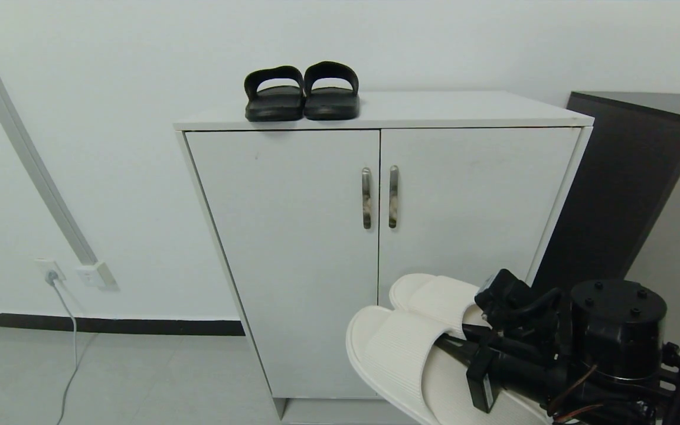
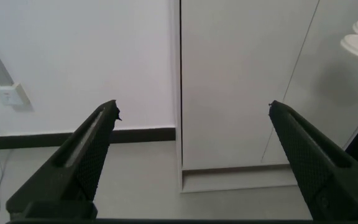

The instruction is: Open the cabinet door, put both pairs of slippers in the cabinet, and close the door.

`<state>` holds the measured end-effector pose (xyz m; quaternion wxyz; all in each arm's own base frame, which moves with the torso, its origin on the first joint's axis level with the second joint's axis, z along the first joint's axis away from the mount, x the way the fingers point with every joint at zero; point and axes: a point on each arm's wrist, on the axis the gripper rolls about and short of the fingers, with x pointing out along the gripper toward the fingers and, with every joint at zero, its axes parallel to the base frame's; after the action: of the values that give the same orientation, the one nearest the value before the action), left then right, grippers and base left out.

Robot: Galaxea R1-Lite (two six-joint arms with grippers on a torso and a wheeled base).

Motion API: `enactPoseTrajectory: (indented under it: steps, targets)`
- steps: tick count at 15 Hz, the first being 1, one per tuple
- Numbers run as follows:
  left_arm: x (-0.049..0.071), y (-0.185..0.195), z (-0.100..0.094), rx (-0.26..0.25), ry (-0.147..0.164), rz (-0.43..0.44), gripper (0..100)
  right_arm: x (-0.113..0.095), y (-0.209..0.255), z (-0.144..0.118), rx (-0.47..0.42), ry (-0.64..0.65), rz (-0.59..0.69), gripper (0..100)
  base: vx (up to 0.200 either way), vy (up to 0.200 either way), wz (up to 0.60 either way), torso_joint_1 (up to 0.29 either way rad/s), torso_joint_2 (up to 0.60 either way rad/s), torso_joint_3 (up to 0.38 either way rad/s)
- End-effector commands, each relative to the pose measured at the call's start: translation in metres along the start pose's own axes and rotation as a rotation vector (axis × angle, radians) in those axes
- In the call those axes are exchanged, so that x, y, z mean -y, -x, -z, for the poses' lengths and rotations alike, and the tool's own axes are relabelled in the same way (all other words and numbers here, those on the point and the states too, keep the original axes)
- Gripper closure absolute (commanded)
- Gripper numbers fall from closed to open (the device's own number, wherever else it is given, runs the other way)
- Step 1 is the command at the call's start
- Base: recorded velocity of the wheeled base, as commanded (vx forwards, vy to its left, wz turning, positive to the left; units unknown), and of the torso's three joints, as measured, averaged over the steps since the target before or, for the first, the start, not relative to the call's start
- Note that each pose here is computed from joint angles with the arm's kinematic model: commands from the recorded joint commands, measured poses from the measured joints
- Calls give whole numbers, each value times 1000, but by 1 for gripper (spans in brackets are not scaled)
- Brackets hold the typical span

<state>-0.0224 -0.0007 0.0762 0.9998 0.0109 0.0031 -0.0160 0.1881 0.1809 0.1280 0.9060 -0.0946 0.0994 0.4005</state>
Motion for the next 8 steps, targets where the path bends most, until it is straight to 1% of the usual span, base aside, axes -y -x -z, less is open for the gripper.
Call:
enactPoseTrajectory:
  steps: [1, 2, 3, 4, 5, 7, 8]
  targets:
    - [0, 0, -25, 24, 6, 18, 0, 0, -1, 1, -3, -1, -1, 100, 0, 0, 0, 0, 0, 0]
    - [0, 2, -57, 63, 45, 46, 0, 0, 0, 0, -1, -1, -1, 100, 0, 0, 0, 0, 0, 0]
    - [0, -4, -77, 41, 49, 103, 0, 0, 0, 0, 0, -1, 0, 100, 0, 0, 0, 0, 0, 0]
    - [1, -15, -87, -9, 53, 158, 0, 0, 0, 0, 0, -1, 0, 100, 0, 0, 0, 0, 0, 0]
    - [2, -26, -94, -46, 58, 204, 0, 0, 0, 0, 0, -1, 2, 100, 0, 0, 0, 0, 0, 0]
    - [3, -49, -113, -78, 67, 330, 0, 0, 0, 1, -4, 0, 3, 100, 0, 0, 0, 0, 0, 0]
    - [4, -56, -119, -79, 66, 354, 0, 0, 0, 1, -3, 0, 2, 100, 0, 0, 0, 0, 0, 0]
